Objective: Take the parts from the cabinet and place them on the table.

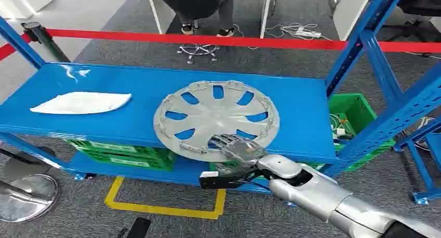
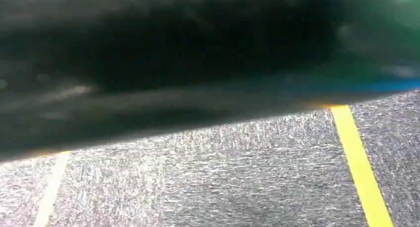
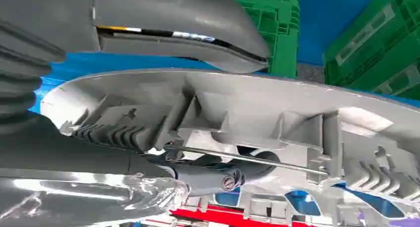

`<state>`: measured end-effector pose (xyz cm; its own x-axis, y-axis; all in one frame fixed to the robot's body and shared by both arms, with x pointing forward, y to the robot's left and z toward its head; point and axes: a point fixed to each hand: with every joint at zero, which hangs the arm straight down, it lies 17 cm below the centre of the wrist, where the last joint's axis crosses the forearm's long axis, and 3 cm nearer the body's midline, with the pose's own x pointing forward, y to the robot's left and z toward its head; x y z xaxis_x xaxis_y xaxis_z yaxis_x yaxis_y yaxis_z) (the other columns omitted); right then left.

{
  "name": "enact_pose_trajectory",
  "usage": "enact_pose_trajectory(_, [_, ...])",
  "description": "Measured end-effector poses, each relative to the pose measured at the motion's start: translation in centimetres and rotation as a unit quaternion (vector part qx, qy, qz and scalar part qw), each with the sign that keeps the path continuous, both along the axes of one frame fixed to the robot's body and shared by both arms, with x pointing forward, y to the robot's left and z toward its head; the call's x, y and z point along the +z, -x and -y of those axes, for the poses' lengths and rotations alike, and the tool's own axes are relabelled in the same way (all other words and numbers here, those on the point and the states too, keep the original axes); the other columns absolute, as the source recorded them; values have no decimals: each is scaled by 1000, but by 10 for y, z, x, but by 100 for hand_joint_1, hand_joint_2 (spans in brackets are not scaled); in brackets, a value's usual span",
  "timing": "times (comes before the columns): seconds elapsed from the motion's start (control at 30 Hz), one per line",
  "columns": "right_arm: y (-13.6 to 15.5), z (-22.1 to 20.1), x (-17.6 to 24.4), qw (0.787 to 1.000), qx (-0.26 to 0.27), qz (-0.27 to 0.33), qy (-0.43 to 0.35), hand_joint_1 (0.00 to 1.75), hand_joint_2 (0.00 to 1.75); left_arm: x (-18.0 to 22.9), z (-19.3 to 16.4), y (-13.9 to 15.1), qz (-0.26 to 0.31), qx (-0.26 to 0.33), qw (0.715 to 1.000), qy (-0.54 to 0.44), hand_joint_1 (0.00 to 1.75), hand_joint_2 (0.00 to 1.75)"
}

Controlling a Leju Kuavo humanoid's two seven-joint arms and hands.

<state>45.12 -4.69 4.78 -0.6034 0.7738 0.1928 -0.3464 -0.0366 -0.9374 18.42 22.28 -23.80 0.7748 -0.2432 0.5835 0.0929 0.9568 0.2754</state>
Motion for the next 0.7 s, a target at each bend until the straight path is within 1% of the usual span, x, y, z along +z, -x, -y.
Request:
enact_pose_trajectory(0.4, [-8, 11, -1, 1000, -7, 5, 14, 0, 175, 2, 0, -6, 4, 0, 1000, 0, 0, 0])
enact_pose_trajectory(0.57, [-8, 20, -8, 999, -13, 3, 33, 0, 175, 2, 1, -5, 3, -2, 1000, 0, 0, 0])
enact_pose_trajectory(0.7, [-16, 27, -7, 998, -21, 21, 59, 0, 175, 2, 4, -6, 4, -2, 1000, 2, 0, 0])
